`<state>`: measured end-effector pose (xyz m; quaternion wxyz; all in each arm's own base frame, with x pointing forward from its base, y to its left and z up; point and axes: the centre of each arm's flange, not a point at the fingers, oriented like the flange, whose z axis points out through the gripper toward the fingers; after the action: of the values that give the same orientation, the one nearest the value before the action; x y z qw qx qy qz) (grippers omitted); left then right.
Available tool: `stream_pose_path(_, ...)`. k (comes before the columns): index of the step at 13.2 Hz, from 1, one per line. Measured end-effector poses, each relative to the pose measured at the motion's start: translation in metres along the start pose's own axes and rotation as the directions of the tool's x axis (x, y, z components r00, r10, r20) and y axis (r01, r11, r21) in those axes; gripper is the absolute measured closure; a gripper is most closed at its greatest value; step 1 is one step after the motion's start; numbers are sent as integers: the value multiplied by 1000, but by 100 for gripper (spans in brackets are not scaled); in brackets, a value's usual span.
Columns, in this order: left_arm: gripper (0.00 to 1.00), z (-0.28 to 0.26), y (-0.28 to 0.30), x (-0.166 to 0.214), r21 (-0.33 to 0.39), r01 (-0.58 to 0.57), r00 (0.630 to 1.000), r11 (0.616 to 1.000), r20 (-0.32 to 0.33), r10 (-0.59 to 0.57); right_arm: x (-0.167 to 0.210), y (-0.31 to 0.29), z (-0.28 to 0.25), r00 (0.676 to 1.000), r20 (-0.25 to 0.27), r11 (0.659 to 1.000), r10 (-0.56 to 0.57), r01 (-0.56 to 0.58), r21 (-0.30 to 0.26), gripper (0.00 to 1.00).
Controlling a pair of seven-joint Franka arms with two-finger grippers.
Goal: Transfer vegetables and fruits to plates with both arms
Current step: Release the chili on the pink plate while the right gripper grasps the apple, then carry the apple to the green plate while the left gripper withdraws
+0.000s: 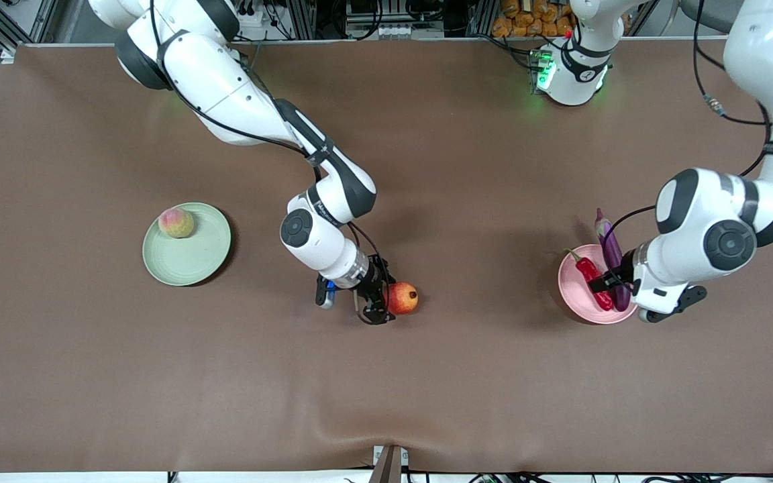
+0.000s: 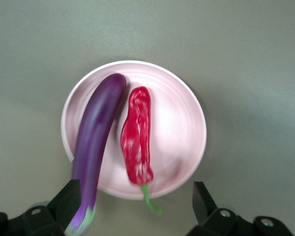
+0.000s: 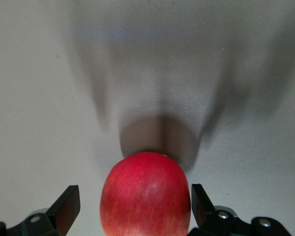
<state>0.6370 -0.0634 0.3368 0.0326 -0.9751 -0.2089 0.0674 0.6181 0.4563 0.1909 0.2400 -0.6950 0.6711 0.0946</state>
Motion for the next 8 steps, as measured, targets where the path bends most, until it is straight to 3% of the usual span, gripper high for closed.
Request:
stream_pose_path(2,0,-64,10,-10,21,-14,1000,1000,-10,14,-1,3,4,1000,1,1000,-3,3,-3,0)
stream_pose_path(4,0,-114,12,-16,18,-13,999,1000,-30,14,-2,2,4,1000,2,1000,-3,3,0,8)
stream_pose_path(5,0,-130,12,-18,13,-13,999,1000,-38,13,-2,1,3,1000,3,1000,-3,3,4,20)
stream_pose_path(8,0,-155,17,-24,-18,-19,999,1000,-50,18,-1,-13,-7,1000,5,1000,-5,5,23,22)
